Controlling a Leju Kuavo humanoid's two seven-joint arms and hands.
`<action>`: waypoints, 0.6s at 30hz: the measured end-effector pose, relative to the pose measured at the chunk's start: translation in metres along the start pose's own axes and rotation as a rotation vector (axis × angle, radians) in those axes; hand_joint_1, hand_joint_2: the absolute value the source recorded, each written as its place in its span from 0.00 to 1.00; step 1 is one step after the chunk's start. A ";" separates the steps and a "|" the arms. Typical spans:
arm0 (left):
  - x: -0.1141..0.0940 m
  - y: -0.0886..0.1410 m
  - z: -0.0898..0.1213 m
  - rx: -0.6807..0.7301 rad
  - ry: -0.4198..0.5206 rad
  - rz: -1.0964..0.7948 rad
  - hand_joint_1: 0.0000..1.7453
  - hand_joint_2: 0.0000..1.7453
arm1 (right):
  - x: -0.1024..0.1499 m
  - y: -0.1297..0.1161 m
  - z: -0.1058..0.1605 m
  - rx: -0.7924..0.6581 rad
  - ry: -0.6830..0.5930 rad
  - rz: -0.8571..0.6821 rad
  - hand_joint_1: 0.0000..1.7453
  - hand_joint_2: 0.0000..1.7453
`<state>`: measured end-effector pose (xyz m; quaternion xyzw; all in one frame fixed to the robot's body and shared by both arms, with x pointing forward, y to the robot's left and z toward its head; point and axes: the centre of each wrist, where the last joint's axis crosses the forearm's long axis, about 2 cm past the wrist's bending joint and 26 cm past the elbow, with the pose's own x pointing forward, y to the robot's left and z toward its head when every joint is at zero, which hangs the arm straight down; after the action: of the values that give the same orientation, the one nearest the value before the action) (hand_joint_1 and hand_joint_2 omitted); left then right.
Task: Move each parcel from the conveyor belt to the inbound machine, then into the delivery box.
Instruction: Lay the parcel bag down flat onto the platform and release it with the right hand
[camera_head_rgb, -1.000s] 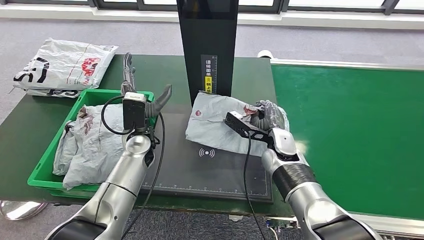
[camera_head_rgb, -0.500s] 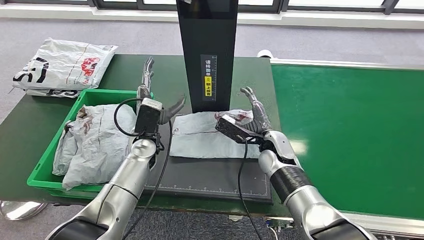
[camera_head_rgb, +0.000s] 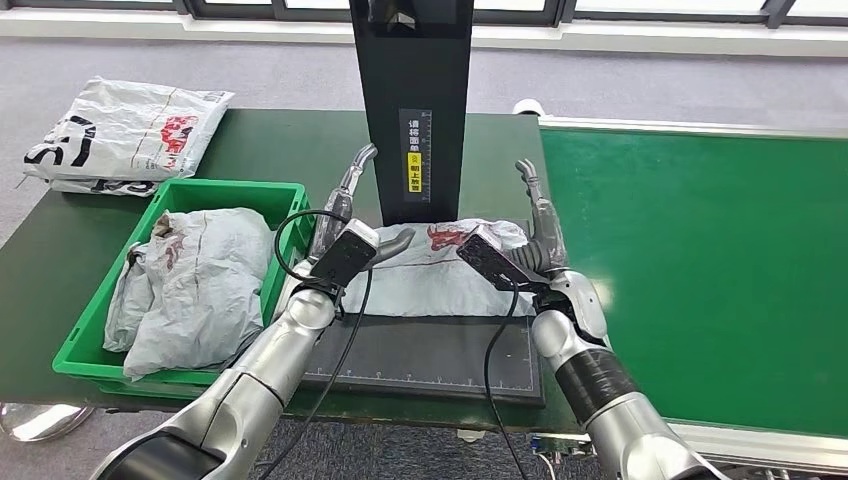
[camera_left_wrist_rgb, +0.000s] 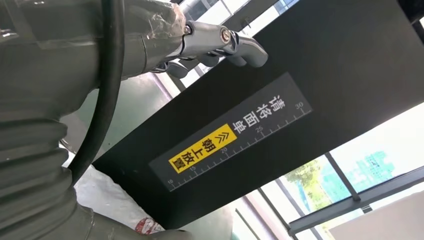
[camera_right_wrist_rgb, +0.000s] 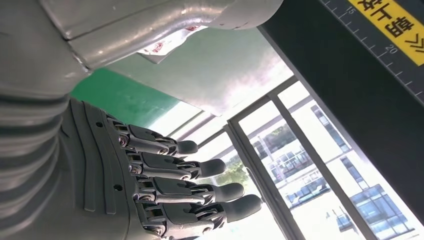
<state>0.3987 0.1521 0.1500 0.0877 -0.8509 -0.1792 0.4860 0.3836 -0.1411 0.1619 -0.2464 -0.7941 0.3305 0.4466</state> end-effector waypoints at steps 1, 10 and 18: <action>0.000 0.000 0.000 -0.003 0.001 -0.001 0.00 1.00 | 0.000 -0.001 0.000 -0.002 -0.001 0.001 0.00 1.00; -0.001 -0.004 0.000 -0.095 0.040 -0.053 0.00 1.00 | -0.004 -0.005 0.005 -0.127 0.004 -0.001 0.00 1.00; -0.009 -0.022 0.013 -0.441 0.231 -0.362 0.00 1.00 | -0.020 -0.018 0.034 -0.397 0.032 -0.163 0.00 1.00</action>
<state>0.3919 0.1374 0.1280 0.1500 -0.7012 -0.4321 0.5469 0.3622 -0.1770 0.1513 -0.2696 -0.8537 0.1266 0.4272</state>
